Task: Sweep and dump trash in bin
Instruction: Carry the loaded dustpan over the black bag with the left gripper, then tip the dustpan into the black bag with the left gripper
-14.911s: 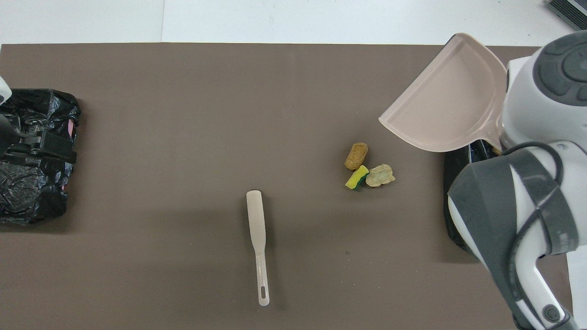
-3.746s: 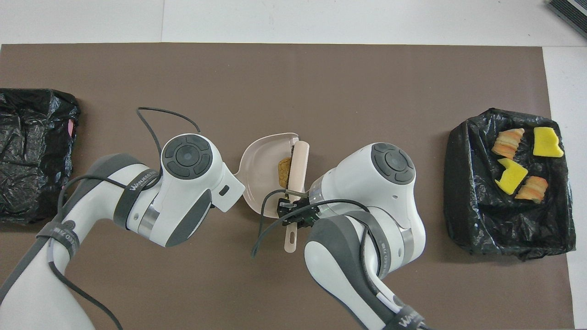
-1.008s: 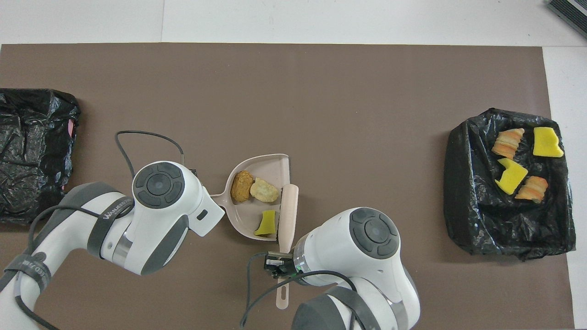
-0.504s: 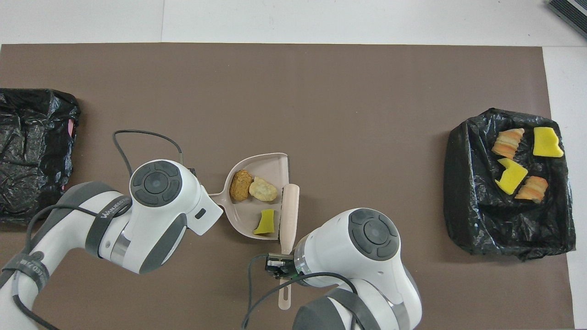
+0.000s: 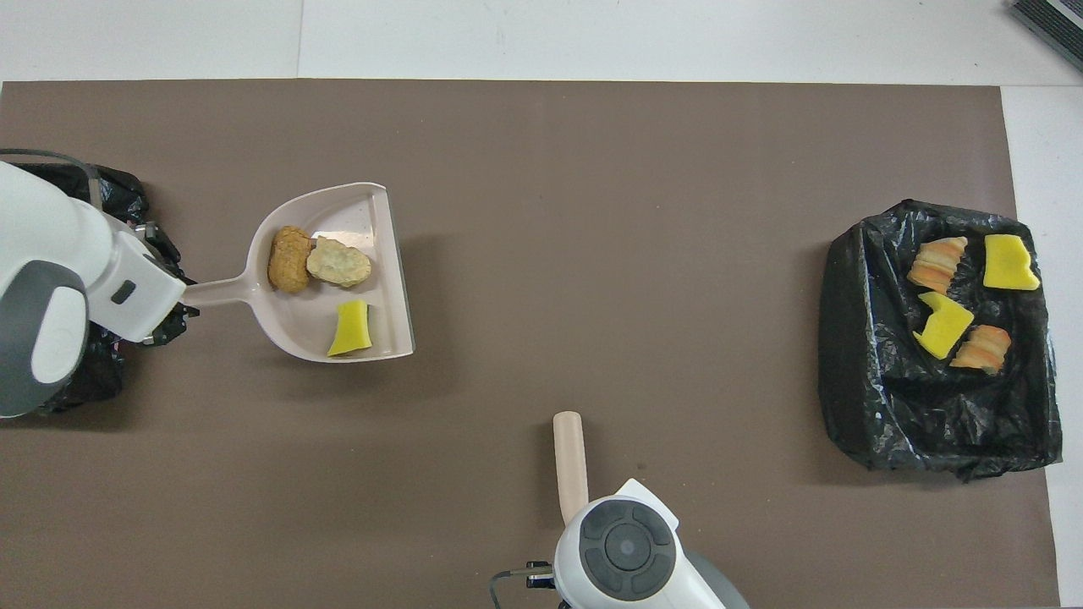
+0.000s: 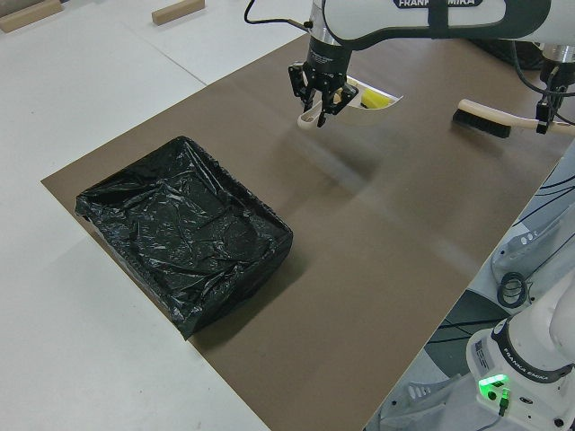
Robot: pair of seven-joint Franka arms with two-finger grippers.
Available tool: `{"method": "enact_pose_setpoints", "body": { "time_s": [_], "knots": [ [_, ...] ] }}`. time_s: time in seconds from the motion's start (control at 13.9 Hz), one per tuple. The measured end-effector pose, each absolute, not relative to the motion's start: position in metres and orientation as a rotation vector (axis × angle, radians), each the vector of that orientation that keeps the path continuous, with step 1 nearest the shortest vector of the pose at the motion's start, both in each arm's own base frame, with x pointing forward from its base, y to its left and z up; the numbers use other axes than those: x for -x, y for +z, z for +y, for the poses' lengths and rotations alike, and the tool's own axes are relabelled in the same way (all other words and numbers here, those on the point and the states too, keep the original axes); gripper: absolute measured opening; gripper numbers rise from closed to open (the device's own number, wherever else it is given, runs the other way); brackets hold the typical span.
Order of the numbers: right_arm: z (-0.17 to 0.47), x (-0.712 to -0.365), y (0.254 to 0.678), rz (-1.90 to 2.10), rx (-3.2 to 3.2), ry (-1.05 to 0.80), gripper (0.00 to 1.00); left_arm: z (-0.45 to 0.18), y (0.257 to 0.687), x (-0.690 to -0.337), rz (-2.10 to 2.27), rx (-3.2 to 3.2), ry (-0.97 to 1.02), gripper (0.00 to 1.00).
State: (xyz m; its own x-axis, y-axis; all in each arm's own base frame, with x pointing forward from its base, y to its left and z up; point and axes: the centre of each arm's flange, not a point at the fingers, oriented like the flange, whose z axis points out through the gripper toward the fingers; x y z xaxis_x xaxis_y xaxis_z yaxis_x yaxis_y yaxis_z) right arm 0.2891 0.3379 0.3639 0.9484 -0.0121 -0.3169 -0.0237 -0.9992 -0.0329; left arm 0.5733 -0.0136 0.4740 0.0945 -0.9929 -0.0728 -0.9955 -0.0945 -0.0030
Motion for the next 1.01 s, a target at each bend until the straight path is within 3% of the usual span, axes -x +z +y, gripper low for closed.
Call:
{"method": "enact_pose_setpoints", "body": {
  "time_s": [0.58, 1.01],
  "knots": [
    [0.329, -0.299, 0.348, 0.081, 3.031, 0.358, 0.26, 0.136, 0.503, -0.609, 2.204, 2.169, 0.112, 0.32],
    [0.327, -0.309, 0.338, 0.088, 3.016, 0.309, 0.26, 0.252, 0.524, -0.600, 2.229, 2.060, 0.132, 0.32]
  ]
}}
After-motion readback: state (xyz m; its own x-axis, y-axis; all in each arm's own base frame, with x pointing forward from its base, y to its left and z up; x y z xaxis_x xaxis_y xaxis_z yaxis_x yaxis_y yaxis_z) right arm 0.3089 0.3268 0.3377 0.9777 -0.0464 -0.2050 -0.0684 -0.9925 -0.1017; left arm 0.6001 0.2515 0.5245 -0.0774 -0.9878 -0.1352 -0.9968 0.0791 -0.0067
